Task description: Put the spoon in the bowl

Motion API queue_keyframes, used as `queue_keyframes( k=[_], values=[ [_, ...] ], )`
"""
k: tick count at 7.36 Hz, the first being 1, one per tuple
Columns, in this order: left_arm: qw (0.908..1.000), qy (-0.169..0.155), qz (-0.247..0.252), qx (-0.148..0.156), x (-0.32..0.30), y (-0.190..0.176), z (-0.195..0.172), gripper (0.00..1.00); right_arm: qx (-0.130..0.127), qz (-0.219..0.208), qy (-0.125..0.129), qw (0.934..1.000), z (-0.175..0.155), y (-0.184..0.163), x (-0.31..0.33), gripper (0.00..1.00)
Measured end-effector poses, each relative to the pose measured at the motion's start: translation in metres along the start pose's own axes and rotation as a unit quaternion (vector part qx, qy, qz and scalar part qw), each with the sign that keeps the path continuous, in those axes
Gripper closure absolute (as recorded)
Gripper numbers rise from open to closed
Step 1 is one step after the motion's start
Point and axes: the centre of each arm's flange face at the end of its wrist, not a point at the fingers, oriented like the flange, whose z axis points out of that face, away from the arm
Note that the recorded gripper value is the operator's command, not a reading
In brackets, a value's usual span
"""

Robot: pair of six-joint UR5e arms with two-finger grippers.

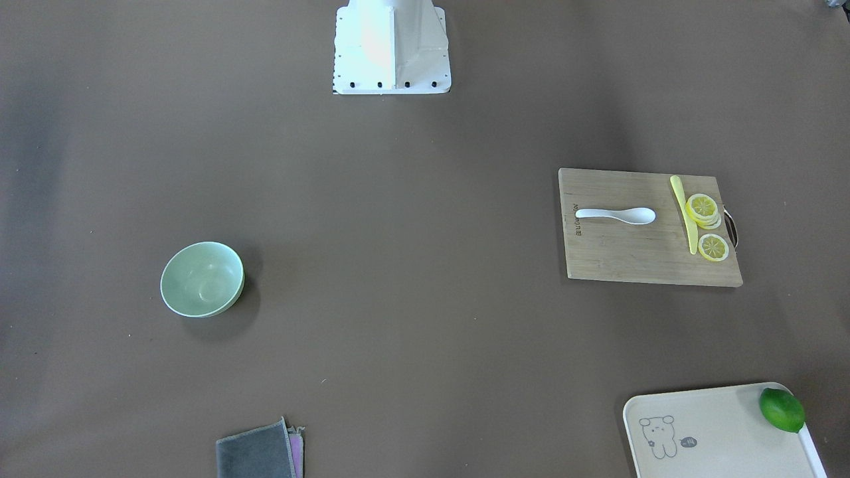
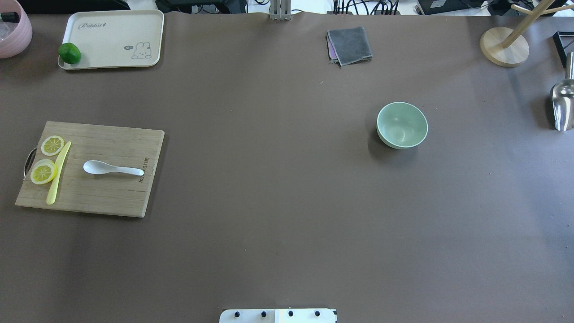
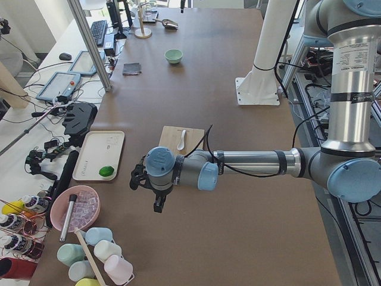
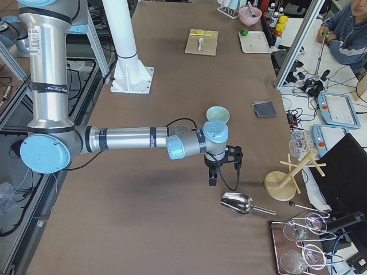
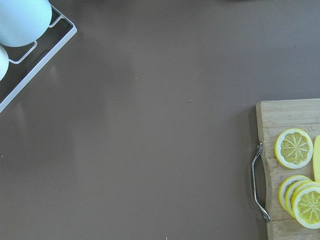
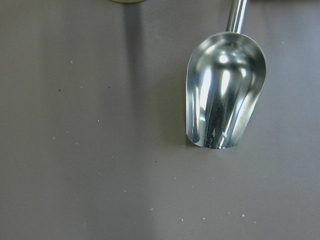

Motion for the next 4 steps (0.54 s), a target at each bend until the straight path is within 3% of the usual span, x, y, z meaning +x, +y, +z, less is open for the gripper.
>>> queue_keyframes(
  k=[4],
  values=[
    [1.0000,0.000,-0.002,-0.002,0.0011,0.0096,0.0003,0.02,-0.001,0.000,-0.001,1.0000,0.0008,0.0013,0.0011,0.00]
  ],
)
